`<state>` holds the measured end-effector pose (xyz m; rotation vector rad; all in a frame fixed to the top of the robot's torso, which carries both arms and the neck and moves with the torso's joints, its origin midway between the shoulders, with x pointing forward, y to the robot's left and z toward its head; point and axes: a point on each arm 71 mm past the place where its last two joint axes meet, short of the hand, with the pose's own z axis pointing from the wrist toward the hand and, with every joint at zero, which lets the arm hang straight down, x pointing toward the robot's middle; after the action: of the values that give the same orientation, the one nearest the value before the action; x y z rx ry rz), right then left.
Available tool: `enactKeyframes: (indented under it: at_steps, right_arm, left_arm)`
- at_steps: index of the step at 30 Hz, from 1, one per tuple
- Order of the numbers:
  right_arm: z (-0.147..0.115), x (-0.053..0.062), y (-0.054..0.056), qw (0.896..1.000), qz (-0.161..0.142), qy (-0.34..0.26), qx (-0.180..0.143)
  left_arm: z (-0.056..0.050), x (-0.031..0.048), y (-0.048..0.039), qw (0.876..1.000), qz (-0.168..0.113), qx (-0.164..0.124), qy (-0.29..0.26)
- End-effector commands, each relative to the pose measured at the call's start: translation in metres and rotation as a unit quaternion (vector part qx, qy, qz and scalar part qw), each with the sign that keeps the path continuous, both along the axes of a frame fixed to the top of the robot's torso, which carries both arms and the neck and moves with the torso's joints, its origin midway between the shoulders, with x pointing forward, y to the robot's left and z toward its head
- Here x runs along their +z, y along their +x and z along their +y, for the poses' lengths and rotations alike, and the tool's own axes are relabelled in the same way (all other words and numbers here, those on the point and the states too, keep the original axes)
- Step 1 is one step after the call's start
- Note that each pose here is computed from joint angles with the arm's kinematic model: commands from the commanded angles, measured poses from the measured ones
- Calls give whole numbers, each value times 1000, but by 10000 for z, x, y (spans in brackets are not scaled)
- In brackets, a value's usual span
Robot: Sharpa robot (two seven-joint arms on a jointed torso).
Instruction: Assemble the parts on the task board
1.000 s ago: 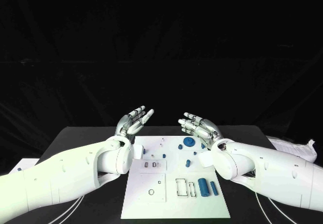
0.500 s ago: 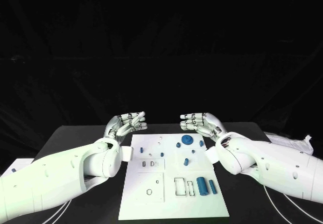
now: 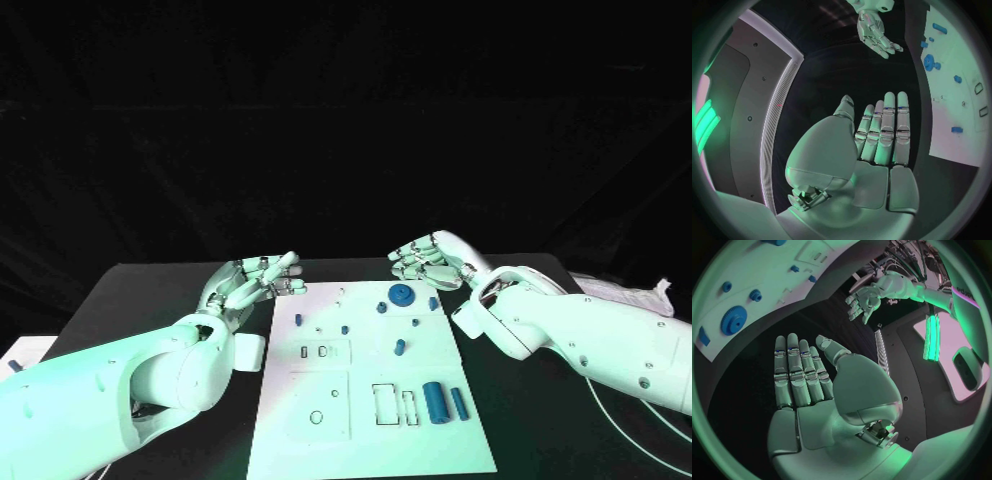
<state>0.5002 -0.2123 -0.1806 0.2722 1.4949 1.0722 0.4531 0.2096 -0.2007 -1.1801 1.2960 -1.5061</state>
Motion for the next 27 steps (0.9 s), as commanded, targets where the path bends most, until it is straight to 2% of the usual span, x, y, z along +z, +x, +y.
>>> enactKeyframes:
  at_steps: [1,9,15,20,27]
  right_arm:
    - [63,-1,-14,986,-35,-164,21]
    - [140,99,-2,952,-81,-296,14]
    - [216,161,4,928,-108,-357,11]
    - [280,178,4,917,-121,-380,12]
    - [323,174,15,910,-122,-396,14]
  left_arm:
    - [-67,68,-92,999,10,-41,-34]
    - [-152,200,-266,996,17,-70,-60]
    - [-205,272,-347,994,18,-85,-68]
    - [-221,296,-375,993,19,-90,-71]
    - [-235,298,-377,993,20,-94,-72]
